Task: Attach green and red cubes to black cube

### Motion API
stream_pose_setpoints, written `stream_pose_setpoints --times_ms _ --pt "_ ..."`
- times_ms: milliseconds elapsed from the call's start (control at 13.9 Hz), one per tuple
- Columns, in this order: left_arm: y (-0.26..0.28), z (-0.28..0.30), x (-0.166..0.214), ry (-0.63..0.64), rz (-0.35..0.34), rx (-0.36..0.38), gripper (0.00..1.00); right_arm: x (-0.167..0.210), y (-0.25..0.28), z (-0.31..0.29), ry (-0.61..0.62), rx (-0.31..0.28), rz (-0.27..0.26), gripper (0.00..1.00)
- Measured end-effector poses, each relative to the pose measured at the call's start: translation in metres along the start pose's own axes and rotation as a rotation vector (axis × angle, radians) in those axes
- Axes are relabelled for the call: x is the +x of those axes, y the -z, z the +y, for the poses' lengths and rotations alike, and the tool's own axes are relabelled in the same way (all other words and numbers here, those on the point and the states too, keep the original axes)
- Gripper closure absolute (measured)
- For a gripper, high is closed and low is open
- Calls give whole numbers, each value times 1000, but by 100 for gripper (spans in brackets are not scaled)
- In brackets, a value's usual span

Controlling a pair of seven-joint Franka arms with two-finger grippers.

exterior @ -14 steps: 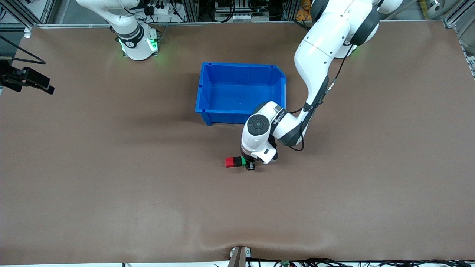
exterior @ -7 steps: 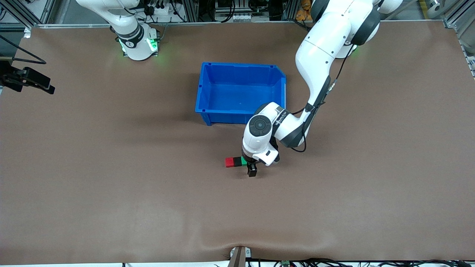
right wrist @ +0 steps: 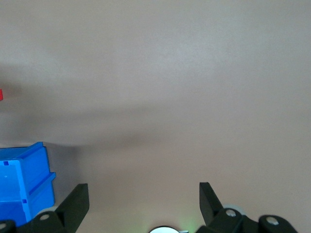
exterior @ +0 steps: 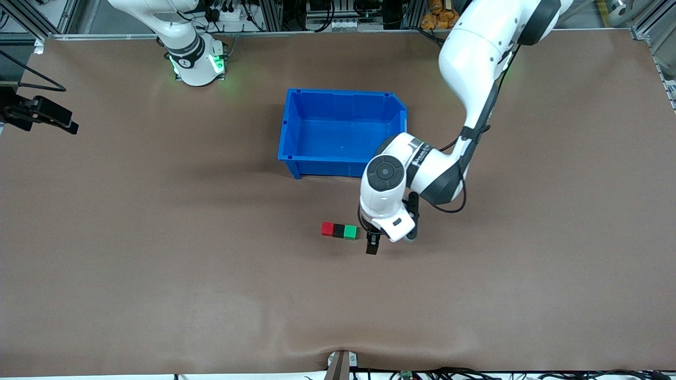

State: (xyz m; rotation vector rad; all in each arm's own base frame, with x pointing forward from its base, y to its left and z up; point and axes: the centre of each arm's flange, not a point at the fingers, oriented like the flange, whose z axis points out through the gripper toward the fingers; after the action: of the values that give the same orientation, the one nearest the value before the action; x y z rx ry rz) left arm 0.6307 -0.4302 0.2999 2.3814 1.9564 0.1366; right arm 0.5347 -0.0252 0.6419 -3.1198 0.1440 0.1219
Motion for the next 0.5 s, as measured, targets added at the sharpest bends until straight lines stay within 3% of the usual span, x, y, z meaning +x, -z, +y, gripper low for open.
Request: stream_pose_setpoints --times_ms 505 --pt "109 51 191 -178 36 -81 0 0 0 -1 2 0 -2 0"
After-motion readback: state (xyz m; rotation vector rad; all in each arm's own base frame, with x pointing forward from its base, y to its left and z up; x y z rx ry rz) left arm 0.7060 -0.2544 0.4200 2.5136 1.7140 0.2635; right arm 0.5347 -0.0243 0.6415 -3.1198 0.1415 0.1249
